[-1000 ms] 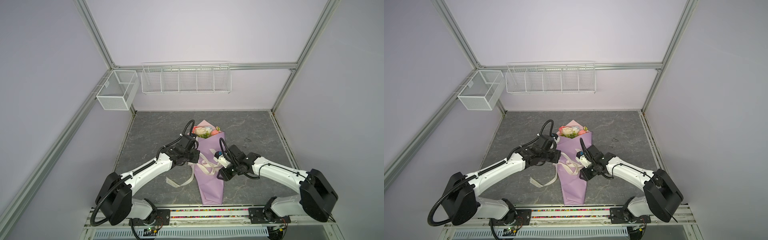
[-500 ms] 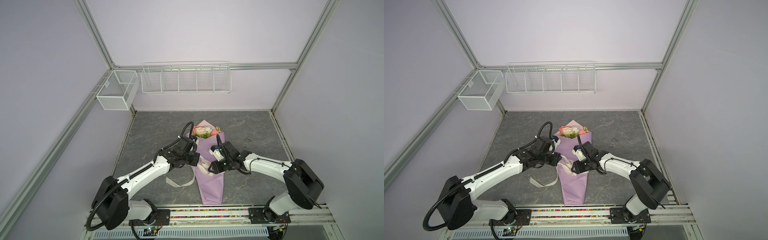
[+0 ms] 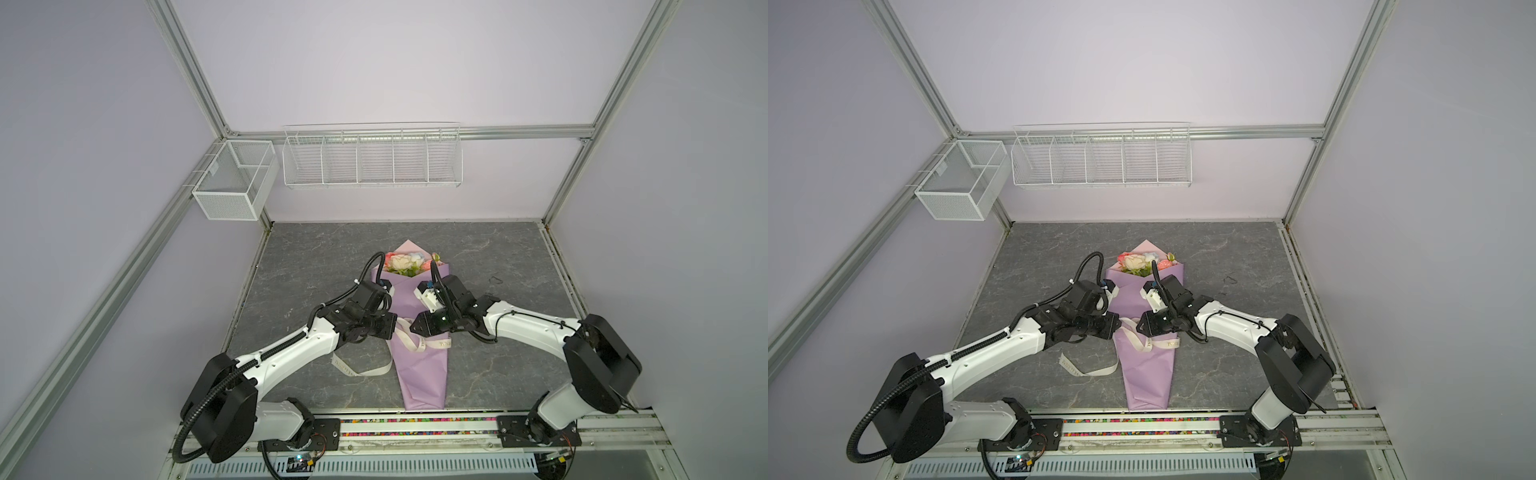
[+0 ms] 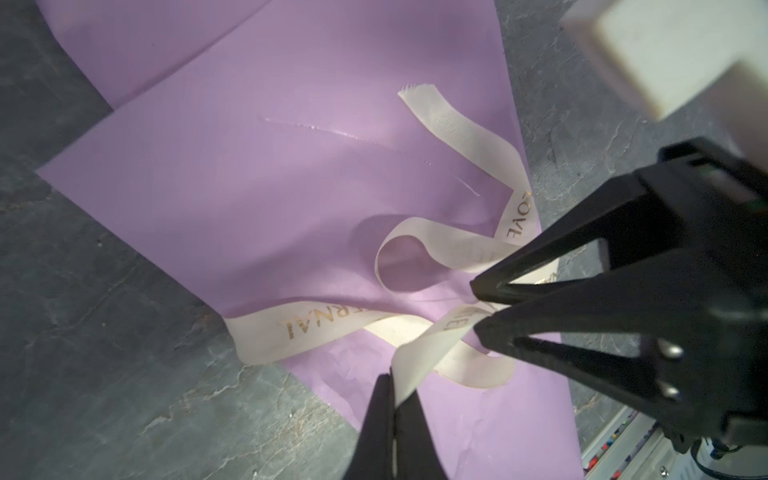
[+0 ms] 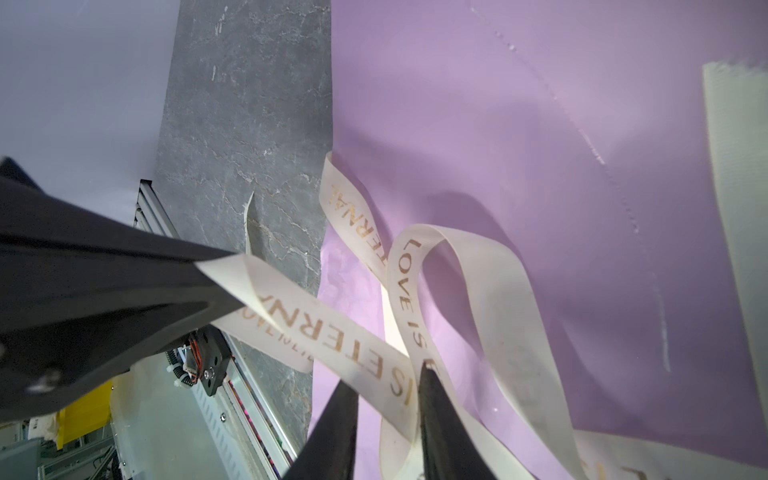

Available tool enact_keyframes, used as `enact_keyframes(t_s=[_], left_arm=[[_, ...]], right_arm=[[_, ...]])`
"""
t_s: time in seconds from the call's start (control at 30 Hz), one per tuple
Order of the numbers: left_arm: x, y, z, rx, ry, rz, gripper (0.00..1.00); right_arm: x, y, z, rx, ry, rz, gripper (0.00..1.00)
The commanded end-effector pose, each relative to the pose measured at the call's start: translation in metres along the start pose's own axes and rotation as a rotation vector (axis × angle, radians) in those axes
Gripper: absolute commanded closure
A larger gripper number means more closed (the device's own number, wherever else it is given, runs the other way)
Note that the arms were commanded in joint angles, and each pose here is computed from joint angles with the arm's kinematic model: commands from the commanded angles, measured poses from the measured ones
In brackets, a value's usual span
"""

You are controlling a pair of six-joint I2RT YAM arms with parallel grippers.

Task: Tie the bouquet of fake flowers

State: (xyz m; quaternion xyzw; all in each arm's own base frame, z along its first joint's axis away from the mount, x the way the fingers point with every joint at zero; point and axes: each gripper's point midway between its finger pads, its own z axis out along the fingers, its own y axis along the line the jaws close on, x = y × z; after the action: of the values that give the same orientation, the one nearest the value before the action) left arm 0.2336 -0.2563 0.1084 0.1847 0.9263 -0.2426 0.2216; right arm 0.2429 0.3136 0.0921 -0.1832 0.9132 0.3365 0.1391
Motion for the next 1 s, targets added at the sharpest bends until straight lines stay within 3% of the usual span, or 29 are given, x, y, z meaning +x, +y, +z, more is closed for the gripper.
enact_keyframes(t_s=[0.0, 0.23, 0.37, 0.6, 0.8, 0.87, 0.97], left_arm=[[0.008, -0.006, 0.009, 0.057, 0.026, -0.020, 0.99], [0.038, -0.014, 0.027, 0.008, 0.161, 0.083, 0.78], [0.028, -0.018, 0.024, -0.040, 0.142, 0.130, 0.55], [0.004, -0.038, 0.019, -0.055, 0.076, 0.251, 0.42], [0.003, -0.053, 0.037, -0.096, 0.133, 0.373, 0.38], [0.003, -0.060, 0.043, -0.099, 0.146, 0.407, 0.27], [0.006, -0.061, 0.052, -0.122, 0.190, 0.443, 0.25]], right_arm=[[-0.012, -0.012, -0.023, 0.083, -0.084, 0.022, 0.66], [0.002, -0.040, -0.051, 0.143, -0.103, 0.062, 0.61], [0.008, -0.050, -0.064, 0.182, -0.130, 0.073, 0.60], [0.011, -0.061, -0.079, 0.214, -0.177, 0.104, 0.59], [0.013, -0.069, -0.087, 0.234, -0.210, 0.139, 0.59], [0.015, -0.071, -0.088, 0.236, -0.212, 0.149, 0.58], [0.020, -0.072, -0.089, 0.237, -0.211, 0.162, 0.58]])
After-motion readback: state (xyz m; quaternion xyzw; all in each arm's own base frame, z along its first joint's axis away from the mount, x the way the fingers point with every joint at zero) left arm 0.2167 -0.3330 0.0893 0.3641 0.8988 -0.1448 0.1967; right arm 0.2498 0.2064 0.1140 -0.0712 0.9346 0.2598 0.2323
